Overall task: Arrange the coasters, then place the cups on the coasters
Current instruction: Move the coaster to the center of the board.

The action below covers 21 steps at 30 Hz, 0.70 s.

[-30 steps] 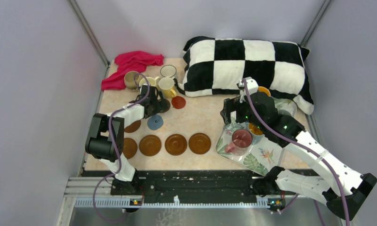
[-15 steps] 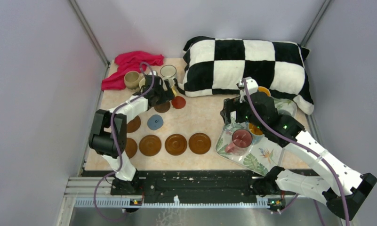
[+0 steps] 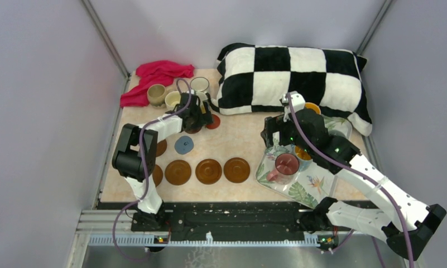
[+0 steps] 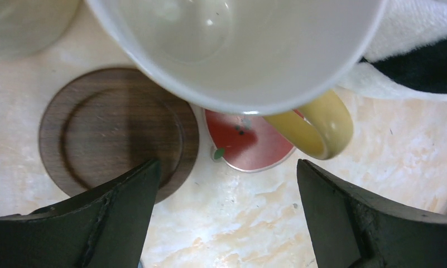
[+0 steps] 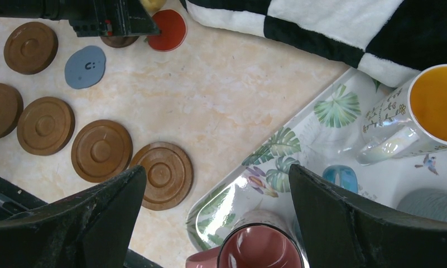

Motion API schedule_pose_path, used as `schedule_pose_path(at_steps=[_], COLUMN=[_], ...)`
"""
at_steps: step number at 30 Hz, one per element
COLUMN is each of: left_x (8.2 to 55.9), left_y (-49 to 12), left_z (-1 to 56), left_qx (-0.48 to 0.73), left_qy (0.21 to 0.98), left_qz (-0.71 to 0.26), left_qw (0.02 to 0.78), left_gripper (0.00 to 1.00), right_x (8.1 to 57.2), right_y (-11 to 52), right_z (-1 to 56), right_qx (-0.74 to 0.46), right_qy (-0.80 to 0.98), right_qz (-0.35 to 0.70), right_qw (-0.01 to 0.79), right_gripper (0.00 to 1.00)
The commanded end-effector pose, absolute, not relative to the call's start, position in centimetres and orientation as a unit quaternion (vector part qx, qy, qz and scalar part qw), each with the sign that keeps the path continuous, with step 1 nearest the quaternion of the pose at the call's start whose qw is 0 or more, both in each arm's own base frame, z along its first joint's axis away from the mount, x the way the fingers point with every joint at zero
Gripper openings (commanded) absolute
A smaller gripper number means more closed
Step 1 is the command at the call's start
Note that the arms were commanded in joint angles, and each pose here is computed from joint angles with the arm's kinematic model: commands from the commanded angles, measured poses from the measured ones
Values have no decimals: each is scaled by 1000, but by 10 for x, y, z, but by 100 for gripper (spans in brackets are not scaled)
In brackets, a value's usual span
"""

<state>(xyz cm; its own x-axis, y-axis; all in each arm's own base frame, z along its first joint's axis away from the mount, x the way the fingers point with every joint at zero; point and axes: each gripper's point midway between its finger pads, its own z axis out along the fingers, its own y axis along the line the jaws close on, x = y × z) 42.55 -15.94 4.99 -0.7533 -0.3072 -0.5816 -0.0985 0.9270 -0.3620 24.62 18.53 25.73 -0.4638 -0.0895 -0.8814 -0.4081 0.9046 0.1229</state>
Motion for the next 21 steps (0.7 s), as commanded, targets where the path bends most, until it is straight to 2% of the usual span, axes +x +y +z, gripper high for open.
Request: schedule_pose_path(at_steps=[1, 21], left_x=[419, 355], left_y=[-174, -207], left_z=[48, 47], left_qx=[-103, -52], left_qy=[923, 931], left_qz=[-168, -186], left_qw=[332, 310], left_gripper=[98, 98], right_x=[251, 252], right_y=[192, 196], right_z=[278, 276], right_qx=[-143, -146], right_qy=[824, 825], right_qz=[177, 183], right_qw=[518, 514], right_gripper=[99, 99])
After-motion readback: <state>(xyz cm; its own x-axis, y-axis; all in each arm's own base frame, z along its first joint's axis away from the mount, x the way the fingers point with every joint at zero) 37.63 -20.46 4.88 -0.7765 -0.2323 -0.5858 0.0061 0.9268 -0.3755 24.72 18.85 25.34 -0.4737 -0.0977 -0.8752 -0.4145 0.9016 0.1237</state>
